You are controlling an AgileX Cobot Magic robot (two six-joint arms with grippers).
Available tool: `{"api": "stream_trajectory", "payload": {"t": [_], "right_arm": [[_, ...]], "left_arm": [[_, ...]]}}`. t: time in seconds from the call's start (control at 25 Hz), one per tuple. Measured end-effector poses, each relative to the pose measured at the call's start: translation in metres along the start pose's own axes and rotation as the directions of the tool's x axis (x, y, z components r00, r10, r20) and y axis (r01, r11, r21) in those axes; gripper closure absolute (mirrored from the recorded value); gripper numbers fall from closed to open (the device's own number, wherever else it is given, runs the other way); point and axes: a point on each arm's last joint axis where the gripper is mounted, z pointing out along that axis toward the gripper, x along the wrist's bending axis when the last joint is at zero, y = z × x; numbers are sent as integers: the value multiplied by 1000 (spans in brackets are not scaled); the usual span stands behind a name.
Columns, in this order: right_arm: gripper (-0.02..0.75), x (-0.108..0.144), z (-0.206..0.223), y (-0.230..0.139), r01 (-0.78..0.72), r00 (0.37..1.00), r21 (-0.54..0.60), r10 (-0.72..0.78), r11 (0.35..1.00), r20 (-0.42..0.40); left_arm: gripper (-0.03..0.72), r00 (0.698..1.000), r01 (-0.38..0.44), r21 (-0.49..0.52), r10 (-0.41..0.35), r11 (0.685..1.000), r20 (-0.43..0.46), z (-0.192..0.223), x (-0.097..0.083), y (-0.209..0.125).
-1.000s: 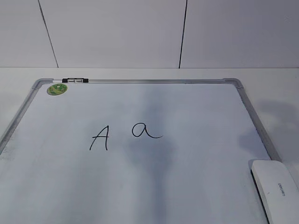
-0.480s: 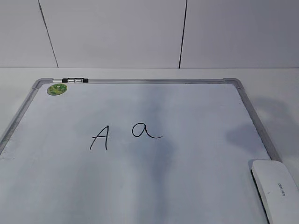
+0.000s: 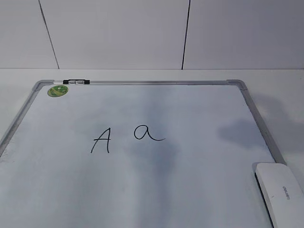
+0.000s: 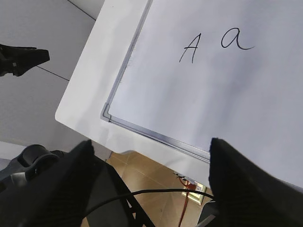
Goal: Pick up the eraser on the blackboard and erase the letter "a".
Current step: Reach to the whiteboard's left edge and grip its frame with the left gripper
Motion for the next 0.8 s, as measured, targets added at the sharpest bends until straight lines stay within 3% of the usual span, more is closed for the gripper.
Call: {"api": "stream_trajectory", "payload": {"t": [0.28,0.52,0.8], "right_arm": [[160,-8,8,7,18,1000,34,-19,999,11],[160,-37,18,10,44,979,157,-73,987,190],[175,-52,24,10,70,949,262,-145,963,279]], "left_arm": [[137,1000,2,-7,-2,1000,1,2,0,2],[138,1000,17,60,-18,998,22,18,-1,6],[138,999,19,119,-23,993,25,31,0,9]]}}
